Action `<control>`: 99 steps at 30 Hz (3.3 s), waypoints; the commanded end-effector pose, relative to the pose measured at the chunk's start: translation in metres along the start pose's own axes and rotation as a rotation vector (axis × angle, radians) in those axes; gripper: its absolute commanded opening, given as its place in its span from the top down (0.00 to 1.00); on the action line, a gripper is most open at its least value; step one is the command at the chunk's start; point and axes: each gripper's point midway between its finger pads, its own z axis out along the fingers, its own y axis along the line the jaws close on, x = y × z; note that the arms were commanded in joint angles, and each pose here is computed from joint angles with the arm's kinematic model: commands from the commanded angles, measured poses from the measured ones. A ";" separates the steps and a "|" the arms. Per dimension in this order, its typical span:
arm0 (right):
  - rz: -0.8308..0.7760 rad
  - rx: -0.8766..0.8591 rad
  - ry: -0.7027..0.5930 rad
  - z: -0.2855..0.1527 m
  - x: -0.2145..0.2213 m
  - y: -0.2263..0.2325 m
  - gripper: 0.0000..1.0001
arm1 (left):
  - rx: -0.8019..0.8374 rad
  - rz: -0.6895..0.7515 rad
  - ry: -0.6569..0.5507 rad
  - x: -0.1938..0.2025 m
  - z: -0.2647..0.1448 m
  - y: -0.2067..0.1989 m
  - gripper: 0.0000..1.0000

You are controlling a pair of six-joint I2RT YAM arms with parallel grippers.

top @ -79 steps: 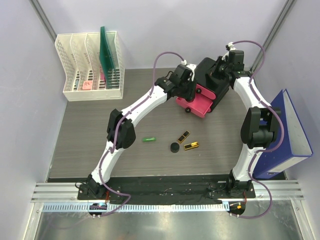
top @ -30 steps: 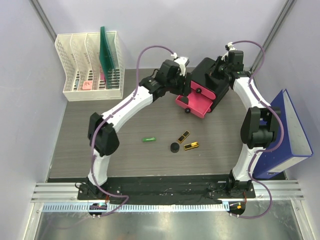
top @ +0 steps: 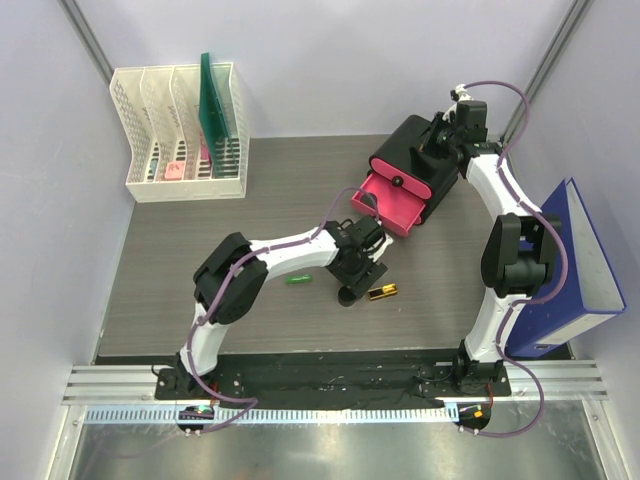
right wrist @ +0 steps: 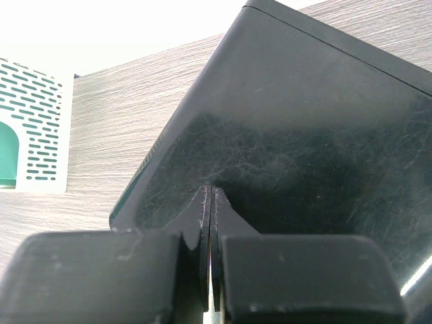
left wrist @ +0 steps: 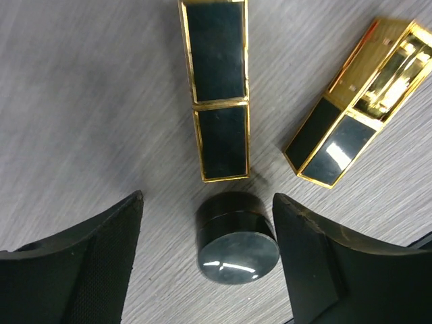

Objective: Organize the makeup

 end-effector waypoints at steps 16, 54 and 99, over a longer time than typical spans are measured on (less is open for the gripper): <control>0.060 0.244 0.441 -0.003 0.142 -0.072 0.99 | -0.033 -0.010 0.077 0.034 -0.013 -0.001 0.25; 0.073 0.234 0.455 -0.003 0.148 -0.071 0.99 | 0.072 -0.242 -0.533 -0.216 -0.099 0.026 1.00; 0.082 0.223 0.477 -0.001 0.159 -0.069 0.99 | 0.214 -0.276 -0.771 -0.282 -0.140 0.018 0.28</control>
